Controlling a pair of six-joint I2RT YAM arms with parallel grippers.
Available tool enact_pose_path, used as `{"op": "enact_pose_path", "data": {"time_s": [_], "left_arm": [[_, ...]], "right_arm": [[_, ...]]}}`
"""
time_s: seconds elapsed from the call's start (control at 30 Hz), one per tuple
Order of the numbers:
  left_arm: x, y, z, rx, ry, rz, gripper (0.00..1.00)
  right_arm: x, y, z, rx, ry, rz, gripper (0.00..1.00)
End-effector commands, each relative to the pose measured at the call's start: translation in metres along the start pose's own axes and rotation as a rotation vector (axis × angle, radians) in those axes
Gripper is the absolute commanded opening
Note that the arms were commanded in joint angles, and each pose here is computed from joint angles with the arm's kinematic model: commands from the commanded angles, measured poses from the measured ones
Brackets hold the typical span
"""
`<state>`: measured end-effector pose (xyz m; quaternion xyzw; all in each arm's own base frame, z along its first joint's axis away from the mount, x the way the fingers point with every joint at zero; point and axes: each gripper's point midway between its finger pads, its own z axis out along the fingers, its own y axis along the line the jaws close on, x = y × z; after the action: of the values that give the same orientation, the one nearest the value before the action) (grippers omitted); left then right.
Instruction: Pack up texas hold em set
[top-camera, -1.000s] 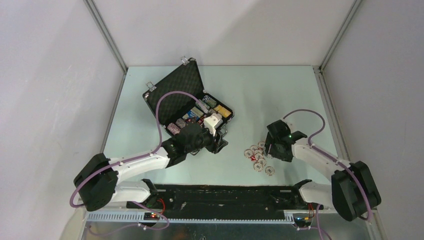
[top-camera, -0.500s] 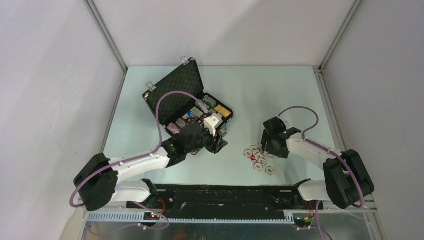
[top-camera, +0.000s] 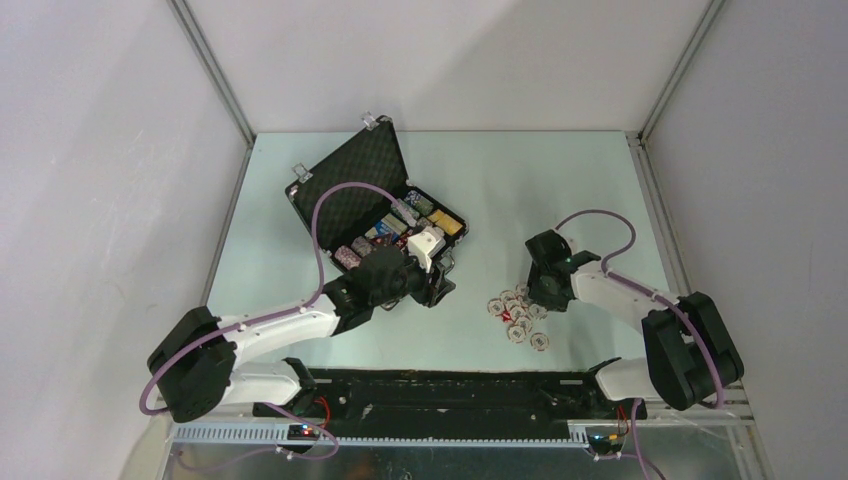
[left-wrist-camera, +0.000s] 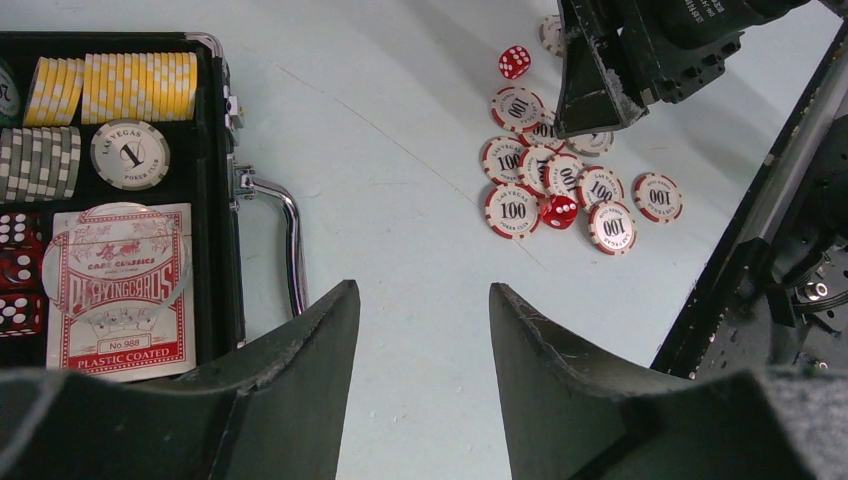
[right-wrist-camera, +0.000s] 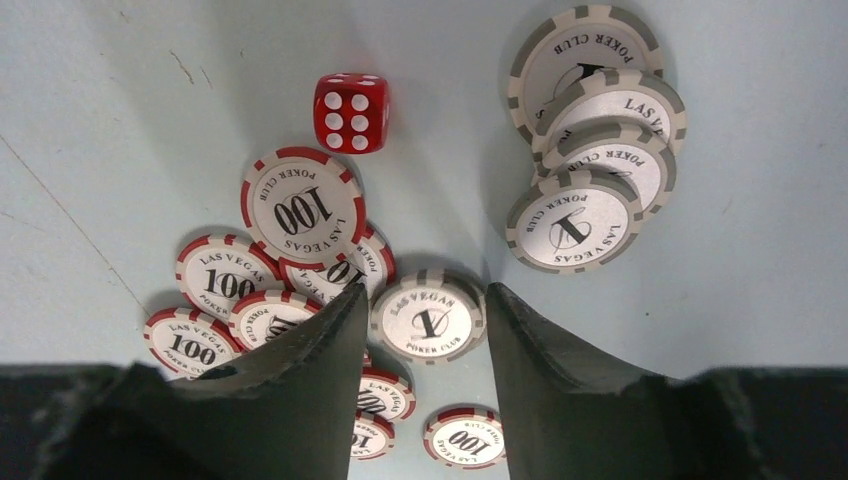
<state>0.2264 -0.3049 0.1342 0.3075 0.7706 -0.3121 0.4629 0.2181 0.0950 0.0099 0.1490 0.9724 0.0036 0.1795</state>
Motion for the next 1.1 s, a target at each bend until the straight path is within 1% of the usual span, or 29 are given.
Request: {"op": "enact_pose_path", "data": {"time_s": [0.0,0.03,0.13,0.2,0.23,0.27,0.33,0.53,0.83,1.07], "left_arm": [[-0.012,0.001,0.001,-0.008,-0.034,0.03,0.57],[-0.011,0.001,0.001,-0.008,-0.033,0.031,0.57],[-0.011,0.001,0.001,-0.008,-0.032,0.031,0.57],[-0.011,0.001,0.001,-0.008,-0.032,0.031,0.57],[-0.011,0.001,0.001,-0.008,-0.031,0.031,0.57],[-0.01,0.001,0.002,-0.009,-0.029,0.03,0.57],[-0.011,0.001,0.002,-0.008,-0.031,0.031,0.57],[-0.011,0.001,0.002,-0.008,-0.03,0.032,0.57],[-0.01,0.001,0.002,-0.007,-0.029,0.032,0.57],[-0.011,0.001,0.002,-0.011,-0.03,0.033,0.57]], "right_arm": [[0.003,-0.008,0.001,0.022,0.022,-0.001,0.47],[0.003,-0.008,0.0,0.02,0.018,0.0,0.45],[0.001,-0.01,-0.002,0.018,0.009,0.002,0.42],[-0.001,-0.011,-0.004,0.014,0.006,0.001,0.48],[-0.001,-0.011,-0.006,0.01,0.002,-0.002,0.55],[-0.002,-0.011,-0.007,0.007,-0.003,-0.001,0.6],[-0.003,-0.011,-0.009,0.003,-0.007,-0.006,0.62],[0.002,-0.009,-0.014,-0.011,-0.003,-0.046,0.65],[0.01,-0.007,-0.004,0.027,0.021,-0.074,0.64],[0.019,-0.015,0.006,0.089,0.059,-0.081,0.61]]}}
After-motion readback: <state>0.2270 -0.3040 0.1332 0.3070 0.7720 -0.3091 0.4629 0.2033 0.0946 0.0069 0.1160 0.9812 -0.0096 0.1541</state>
